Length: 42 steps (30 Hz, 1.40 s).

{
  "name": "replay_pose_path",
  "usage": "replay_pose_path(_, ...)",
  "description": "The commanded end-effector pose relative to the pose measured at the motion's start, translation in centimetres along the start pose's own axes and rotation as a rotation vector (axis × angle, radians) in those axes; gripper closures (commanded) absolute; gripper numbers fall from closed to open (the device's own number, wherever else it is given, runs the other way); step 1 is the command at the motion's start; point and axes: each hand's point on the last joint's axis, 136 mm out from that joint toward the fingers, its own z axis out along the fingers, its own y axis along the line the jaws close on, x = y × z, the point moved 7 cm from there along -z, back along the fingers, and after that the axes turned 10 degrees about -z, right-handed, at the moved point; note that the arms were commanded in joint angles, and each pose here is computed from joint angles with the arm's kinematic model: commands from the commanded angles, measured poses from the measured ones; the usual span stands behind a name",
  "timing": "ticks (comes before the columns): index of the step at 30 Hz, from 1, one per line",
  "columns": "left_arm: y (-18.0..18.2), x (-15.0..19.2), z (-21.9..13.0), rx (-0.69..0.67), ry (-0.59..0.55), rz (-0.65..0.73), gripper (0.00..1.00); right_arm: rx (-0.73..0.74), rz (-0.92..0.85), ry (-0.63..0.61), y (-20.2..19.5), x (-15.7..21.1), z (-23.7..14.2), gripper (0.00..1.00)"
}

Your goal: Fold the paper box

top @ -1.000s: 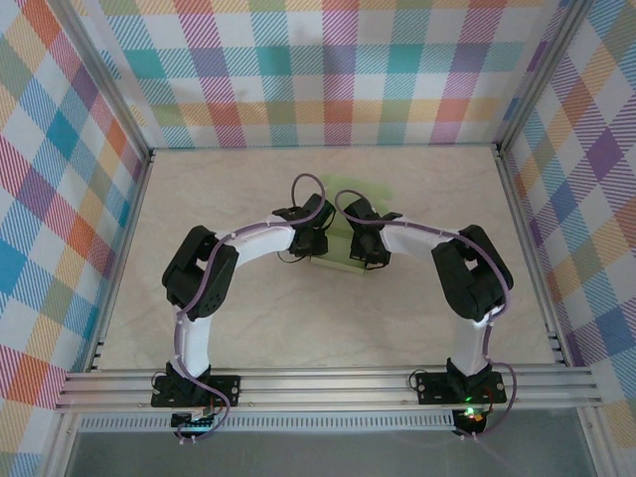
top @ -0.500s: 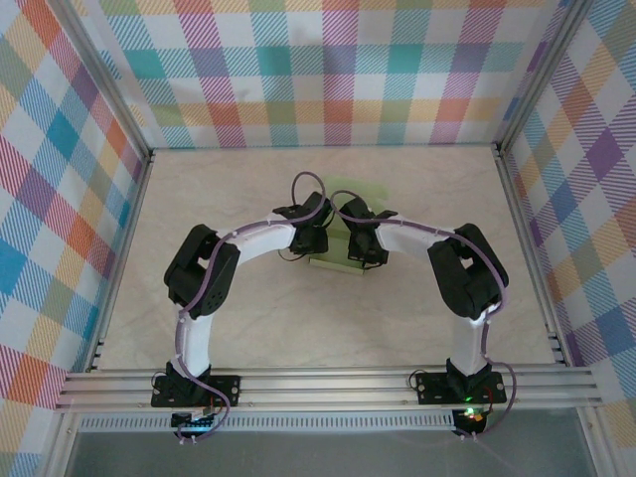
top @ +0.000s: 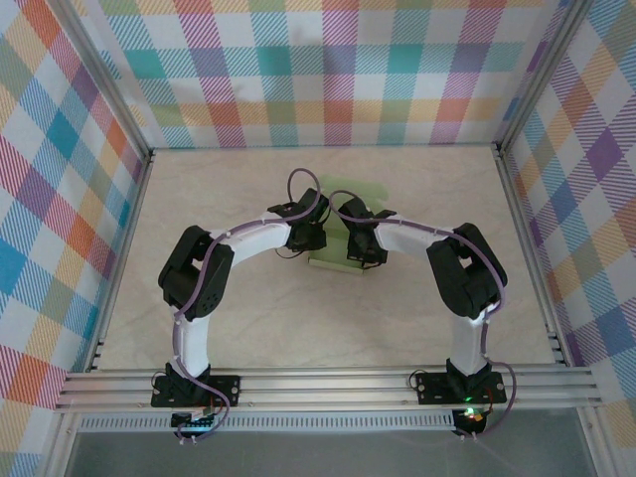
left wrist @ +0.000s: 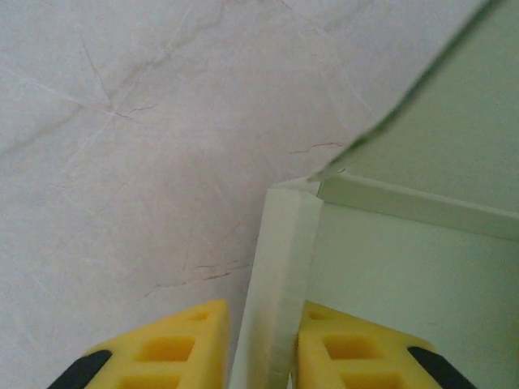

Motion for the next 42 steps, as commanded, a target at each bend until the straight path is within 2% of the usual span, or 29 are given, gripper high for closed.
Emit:
replay_pose_path(1, 0.5, 0.0, 0.6, -0.035, 0.012, 0.010, 0.79, 0.033, -0.026, 0.088, -0.2, 1.3, 0.9, 0.96)
replay_pose_path(4, 0.7, 0.2, 0.9, -0.072, 0.010, 0.041, 0.84, 0.034, -0.019, 0.089, -0.2, 1.3, 0.9, 0.96)
replay_pose_path(9, 1.1, 1.4, 1.4, -0.091, 0.025, 0.052, 0.78, 0.019, -0.012, 0.092, 0.0, 1.2, 0.8, 0.96)
replay_pose_path(14, 1.5, 2.1, 1.2, -0.083, 0.042, 0.041, 0.78, 0.024, -0.015, 0.091, 0.0, 1.1, 0.9, 0.96)
replay_pose_path(17, 1.7, 2.1, 0.9, -0.093, 0.036, 0.046, 0.87, 0.027, -0.012, 0.095, 0.0, 1.2, 1.1, 0.96)
replay_pose_path(20, 1.9, 2.2, 1.1, -0.108, 0.046, 0.057, 0.89, 0.028, -0.010, 0.096, 0.0, 1.2, 1.0, 0.96)
replay_pose_path(22, 2.1, 2.4, 1.5, -0.121, 0.045, 0.058, 0.98, 0.024, -0.006, 0.091, 0.0, 1.1, 0.9, 0.96)
replay_pose_path(32, 2.5, 2.1, 0.6, -0.423, -0.186, 0.216, 1.00, 0.000, 0.044, 0.102, 0.5, 1.2, 1.0, 0.96)
replay_pose_path(35, 2.8, 2.1, 0.6, -0.462, -0.211, 0.223, 1.00, -0.009, 0.060, 0.108, 0.5, 1.3, 1.1, 0.96)
replay_pose_path(38, 2.7, 2.2, 0.7, -0.460, -0.207, 0.219, 1.00, -0.019, 0.067, 0.112, 0.6, 1.5, 1.3, 0.97)
replay_pose_path(42, 2.4, 2.3, 0.8, -0.374, -0.159, 0.172, 1.00, -0.013, 0.065, 0.111, 0.5, 1.4, 1.2, 0.97)
